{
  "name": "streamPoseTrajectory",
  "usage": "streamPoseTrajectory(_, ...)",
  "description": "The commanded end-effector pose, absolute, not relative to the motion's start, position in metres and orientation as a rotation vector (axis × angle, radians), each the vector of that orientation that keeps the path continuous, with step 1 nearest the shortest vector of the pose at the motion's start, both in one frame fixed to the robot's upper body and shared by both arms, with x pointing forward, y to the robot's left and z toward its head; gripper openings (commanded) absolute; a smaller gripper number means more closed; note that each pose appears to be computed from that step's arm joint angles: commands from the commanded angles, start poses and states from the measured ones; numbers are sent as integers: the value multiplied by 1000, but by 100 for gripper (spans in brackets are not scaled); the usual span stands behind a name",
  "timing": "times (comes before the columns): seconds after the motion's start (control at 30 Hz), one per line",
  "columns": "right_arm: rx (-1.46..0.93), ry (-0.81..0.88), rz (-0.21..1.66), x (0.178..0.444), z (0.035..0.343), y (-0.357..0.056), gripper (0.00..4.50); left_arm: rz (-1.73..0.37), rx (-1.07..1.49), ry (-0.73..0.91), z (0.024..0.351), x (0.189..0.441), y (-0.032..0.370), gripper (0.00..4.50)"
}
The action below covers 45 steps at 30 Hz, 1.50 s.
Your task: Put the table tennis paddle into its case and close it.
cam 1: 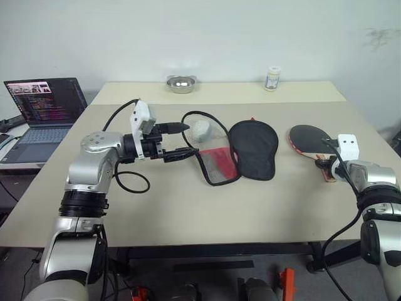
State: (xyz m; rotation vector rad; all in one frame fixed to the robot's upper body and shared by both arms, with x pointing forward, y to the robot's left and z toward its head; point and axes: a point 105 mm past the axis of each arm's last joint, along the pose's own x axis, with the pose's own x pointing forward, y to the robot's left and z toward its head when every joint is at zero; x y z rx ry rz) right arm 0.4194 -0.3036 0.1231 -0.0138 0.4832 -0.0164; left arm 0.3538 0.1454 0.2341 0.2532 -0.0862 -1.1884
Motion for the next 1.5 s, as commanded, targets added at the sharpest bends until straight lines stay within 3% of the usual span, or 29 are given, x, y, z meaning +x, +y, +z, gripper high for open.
streamPoseTrajectory(0.03, -39, 279, 74, 429, 187, -271, 108, -1195, 284, -161, 254, 345, 145, 450)
streamPoseTrajectory(0.13, 10, 189, 149, 421, 215, -227, 108, -1156, 287, -164, 257, 347, 151, 450)
streamPoseTrajectory(0.23, 84, 165, 188, 414, 219, -192, 108, -1124, 301, -156, 257, 349, 157, 450)
streamPoseTrajectory(0.33, 137, 170, 204, 410, 213, -166, 108, -1099, 309, -158, 258, 352, 161, 450)
streamPoseTrajectory(0.47, 190, 227, 220, 407, 182, -127, 108, -1070, 332, -147, 257, 355, 168, 450)
streamPoseTrajectory(0.77, 201, 279, 155, 417, 151, -120, 108, -1055, 351, -141, 248, 358, 175, 450)
streamPoseTrajectory(1.33, 248, 316, 80, 427, 127, -118, 108, -1050, 359, -140, 237, 363, 182, 450)
streamPoseTrajectory(1.5, 240, 301, 102, 425, 133, -114, 264, -1045, 363, -132, 236, 364, 181, 450)
